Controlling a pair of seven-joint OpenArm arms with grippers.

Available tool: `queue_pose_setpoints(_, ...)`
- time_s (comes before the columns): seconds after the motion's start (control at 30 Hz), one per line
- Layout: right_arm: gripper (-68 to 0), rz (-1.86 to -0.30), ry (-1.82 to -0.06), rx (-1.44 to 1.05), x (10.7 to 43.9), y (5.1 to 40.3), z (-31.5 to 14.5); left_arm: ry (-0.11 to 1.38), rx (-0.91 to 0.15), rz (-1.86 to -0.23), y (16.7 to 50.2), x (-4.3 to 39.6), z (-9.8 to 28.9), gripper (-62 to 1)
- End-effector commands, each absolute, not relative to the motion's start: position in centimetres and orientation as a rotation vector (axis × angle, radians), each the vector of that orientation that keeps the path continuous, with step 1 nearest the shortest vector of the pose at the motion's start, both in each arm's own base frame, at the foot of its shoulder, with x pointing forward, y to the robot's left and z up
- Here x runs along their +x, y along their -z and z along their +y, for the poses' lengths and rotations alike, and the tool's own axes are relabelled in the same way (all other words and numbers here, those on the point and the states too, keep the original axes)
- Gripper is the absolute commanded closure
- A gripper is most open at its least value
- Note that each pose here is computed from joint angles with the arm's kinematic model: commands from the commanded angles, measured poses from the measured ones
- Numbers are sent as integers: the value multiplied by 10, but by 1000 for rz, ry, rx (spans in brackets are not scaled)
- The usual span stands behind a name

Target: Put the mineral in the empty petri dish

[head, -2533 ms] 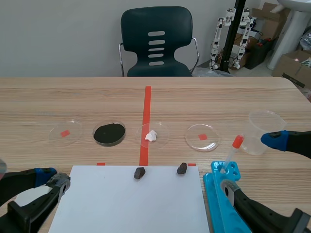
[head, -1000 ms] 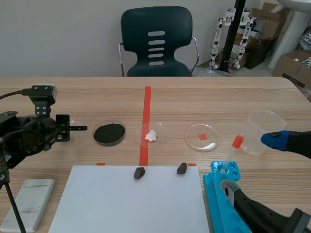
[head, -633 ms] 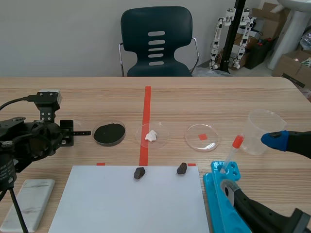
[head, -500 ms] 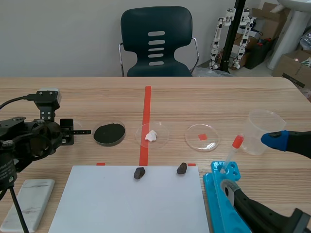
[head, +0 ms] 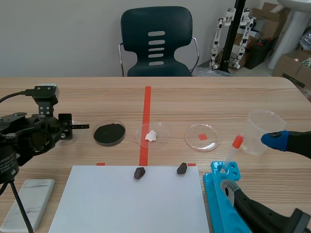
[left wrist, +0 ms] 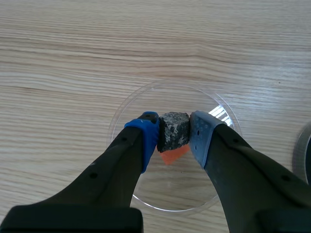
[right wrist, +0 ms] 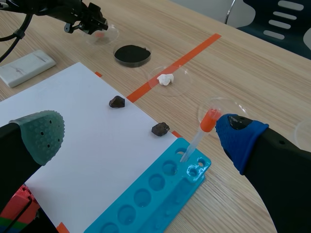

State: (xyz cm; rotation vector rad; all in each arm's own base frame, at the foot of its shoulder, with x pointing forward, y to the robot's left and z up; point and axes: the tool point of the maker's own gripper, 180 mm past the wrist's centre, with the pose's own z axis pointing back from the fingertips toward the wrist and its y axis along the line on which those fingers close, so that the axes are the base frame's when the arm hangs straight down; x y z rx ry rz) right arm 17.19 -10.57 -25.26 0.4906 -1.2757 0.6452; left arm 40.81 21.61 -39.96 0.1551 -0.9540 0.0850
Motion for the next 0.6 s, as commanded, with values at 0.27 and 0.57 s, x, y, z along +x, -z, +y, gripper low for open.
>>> queue_pose_setpoints(0.27, -679, -1316, -639, 505, 176, 242, -103, -83, 144, -991, 392, 417, 210, -103)
queue_pose_setpoints(0.57, -679, -1316, -639, 505, 176, 242, -103, -83, 144, -990, 393, 417, 210, -118)
